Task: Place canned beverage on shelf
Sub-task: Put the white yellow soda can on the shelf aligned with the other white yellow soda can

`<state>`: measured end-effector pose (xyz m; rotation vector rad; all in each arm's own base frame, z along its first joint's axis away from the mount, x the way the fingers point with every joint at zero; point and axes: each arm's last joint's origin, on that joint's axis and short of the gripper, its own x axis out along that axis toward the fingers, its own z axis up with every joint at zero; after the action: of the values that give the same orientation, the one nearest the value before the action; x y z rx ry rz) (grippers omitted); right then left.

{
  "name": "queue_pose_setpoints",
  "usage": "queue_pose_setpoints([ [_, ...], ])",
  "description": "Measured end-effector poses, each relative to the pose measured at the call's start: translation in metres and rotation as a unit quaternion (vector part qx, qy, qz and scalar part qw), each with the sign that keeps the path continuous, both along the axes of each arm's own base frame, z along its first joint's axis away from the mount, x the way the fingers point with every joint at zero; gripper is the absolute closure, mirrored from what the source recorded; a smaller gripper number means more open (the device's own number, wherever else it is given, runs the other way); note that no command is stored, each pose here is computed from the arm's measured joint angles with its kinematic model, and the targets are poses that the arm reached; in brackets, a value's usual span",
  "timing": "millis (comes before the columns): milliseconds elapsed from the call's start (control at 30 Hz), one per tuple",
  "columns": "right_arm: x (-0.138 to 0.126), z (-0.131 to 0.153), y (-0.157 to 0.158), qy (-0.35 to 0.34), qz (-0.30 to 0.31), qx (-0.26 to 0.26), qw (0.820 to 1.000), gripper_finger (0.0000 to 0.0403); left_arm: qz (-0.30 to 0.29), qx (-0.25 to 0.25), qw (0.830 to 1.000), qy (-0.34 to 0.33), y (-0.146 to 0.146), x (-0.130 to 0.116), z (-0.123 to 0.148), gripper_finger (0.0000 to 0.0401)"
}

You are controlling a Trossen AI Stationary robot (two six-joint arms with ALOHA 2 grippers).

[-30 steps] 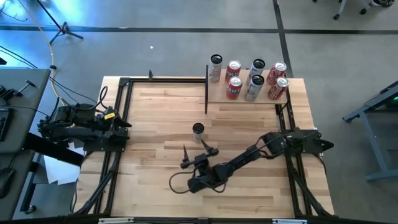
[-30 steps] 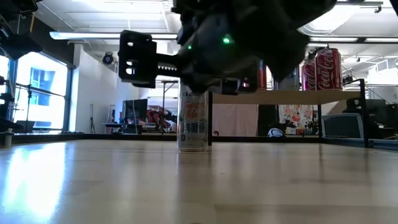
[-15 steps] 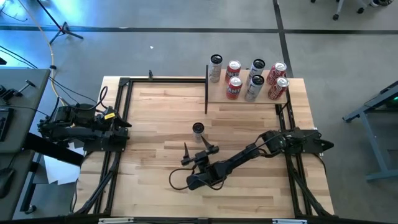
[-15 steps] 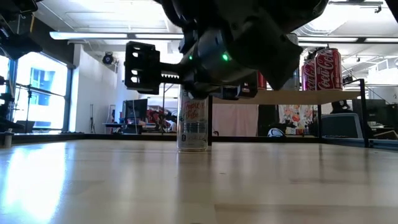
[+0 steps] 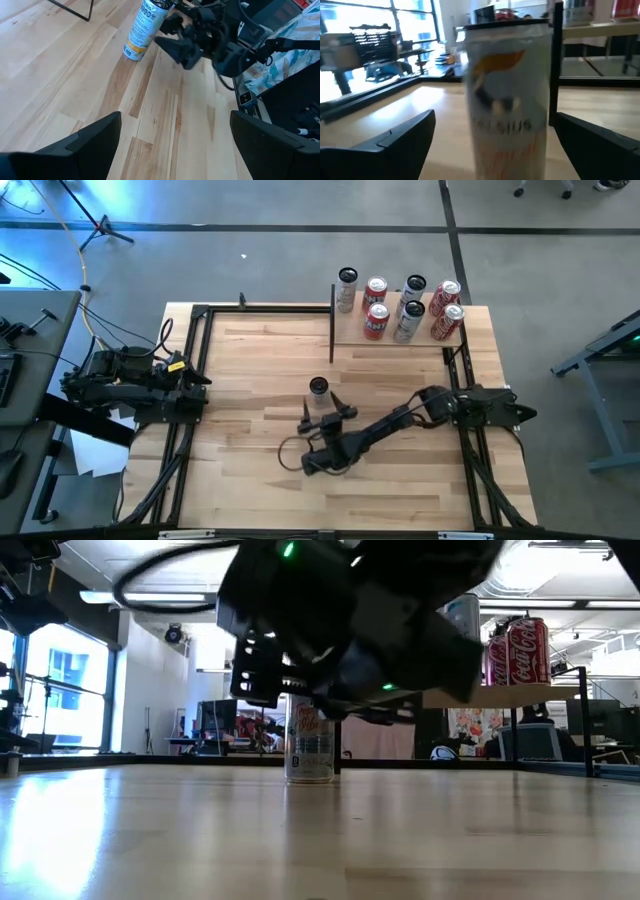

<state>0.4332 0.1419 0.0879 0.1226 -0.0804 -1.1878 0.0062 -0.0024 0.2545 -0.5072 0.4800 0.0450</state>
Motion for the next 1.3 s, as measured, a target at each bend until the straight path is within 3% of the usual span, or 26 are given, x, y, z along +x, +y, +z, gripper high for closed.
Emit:
queue_pose_setpoints([
  [267, 0.010, 0.000, -0.035, -0.011, -0.038, 0.006, 0.999, 0.0009, 0.000, 0.000, 1.000, 0.000, 0.000, 0.000, 0.000, 0.0052],
  [467, 0.013, -0.002, -0.046, -0.049, -0.033, 0.068, 0.996, 0.0016, 0.000, 0.000, 1.000, 0.000, 0.000, 0.000, 0.000, 0.0052],
  [600, 0.013, -0.003, -0.043, -0.064, -0.027, 0.086, 0.994, 0.0056, 0.000, 0.000, 1.000, 0.000, 0.000, 0.000, 0.000, 0.0052],
  [833, 0.015, -0.002, -0.047, -0.053, -0.031, 0.082, 0.995, 0.0167, 0.000, 0.000, 1.000, 0.000, 0.000, 0.000, 0.000, 0.0052],
  [1000, 0.025, 0.007, -0.049, -0.010, -0.013, 0.102, 0.995, 0.0167, 0.000, 0.000, 1.000, 0.000, 0.000, 0.000, 0.000, 0.0052],
  [1300, 0.027, 0.050, -0.040, 0.040, -0.026, 0.029, 0.998, 0.0167, 0.000, 0.000, 1.000, 0.000, 0.000, 0.000, 0.000, 0.0052],
])
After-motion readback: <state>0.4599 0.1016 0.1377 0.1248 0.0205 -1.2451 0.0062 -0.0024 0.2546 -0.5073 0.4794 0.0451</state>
